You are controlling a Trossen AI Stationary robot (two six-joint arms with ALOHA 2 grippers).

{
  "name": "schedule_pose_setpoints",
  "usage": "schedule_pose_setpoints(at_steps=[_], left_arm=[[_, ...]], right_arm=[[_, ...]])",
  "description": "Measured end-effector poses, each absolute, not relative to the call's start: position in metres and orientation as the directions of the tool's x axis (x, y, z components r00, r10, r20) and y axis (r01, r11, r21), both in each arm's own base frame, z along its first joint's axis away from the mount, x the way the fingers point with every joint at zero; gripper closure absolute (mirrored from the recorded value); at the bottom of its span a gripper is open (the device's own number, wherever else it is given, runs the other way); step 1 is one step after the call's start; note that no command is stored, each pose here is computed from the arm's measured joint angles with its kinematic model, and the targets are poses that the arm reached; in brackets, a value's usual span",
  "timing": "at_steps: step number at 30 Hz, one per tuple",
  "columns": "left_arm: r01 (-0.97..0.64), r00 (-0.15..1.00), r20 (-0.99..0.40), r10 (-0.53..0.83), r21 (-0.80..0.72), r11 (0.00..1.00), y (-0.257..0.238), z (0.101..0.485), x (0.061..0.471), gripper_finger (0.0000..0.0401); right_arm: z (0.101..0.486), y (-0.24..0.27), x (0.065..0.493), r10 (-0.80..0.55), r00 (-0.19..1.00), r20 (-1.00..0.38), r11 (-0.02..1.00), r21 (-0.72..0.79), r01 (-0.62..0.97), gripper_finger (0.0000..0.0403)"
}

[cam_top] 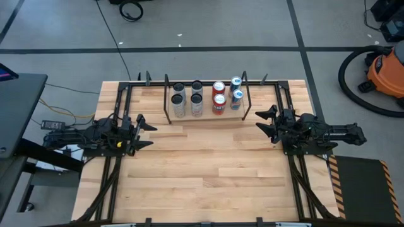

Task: Place canned beverage on shelf
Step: Return to Home Position

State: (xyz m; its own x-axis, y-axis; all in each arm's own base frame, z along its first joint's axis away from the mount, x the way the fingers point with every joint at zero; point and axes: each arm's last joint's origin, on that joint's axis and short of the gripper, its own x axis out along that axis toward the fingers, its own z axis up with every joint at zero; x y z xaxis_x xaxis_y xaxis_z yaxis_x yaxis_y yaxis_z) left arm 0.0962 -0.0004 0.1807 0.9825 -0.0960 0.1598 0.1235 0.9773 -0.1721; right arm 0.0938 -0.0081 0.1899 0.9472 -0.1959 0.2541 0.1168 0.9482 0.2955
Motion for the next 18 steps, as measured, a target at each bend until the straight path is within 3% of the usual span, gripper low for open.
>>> schedule_pose_setpoints(at_steps=[18], left_arm=[[0.124, 0.982, 0.160, -0.096, -0.172, 0.977, -0.0004, 0.1807, 0.0962, 0.0092]], right_arm=[[0.1900, -0.0081, 0.0938, -0.196, 0.947, 0.254, 0.948, 0.296, 0.117, 0.0102]])
